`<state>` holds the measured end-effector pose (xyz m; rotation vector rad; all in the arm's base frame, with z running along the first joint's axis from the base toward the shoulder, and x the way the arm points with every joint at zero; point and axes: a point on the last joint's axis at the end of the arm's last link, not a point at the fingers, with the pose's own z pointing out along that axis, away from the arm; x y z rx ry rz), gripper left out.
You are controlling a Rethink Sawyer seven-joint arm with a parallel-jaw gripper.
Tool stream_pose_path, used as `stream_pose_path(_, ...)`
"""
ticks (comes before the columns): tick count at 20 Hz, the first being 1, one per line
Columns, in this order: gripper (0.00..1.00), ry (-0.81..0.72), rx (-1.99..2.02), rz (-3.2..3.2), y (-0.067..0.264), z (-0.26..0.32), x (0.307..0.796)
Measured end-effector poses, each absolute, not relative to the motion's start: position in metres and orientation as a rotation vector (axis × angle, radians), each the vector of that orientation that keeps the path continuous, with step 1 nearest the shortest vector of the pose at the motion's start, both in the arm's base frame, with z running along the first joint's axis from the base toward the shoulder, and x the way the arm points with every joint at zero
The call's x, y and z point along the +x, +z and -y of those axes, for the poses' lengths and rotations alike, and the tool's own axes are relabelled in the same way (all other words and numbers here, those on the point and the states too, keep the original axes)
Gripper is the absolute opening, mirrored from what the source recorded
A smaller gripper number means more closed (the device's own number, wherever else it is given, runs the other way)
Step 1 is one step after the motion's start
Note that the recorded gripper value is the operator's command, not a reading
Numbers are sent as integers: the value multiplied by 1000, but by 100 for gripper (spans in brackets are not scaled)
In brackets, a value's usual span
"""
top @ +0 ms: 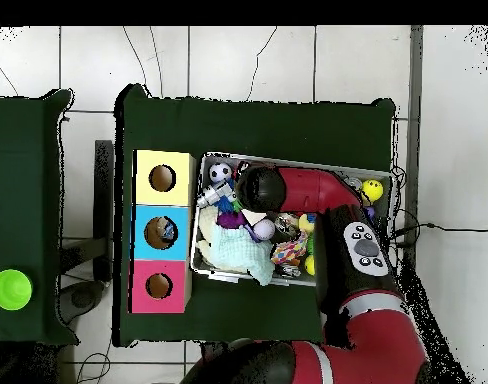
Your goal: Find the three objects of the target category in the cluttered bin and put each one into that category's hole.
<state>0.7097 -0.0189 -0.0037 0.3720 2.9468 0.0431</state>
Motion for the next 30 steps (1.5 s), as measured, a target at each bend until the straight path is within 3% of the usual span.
stream_pose_path(11,100,79,371,-2940,-2,12,714)
stream_pose_path(19,100,214,378,-2902,7,-3,733)
stream_pose_path(30,100,321,72,-2888,19,-17,747)
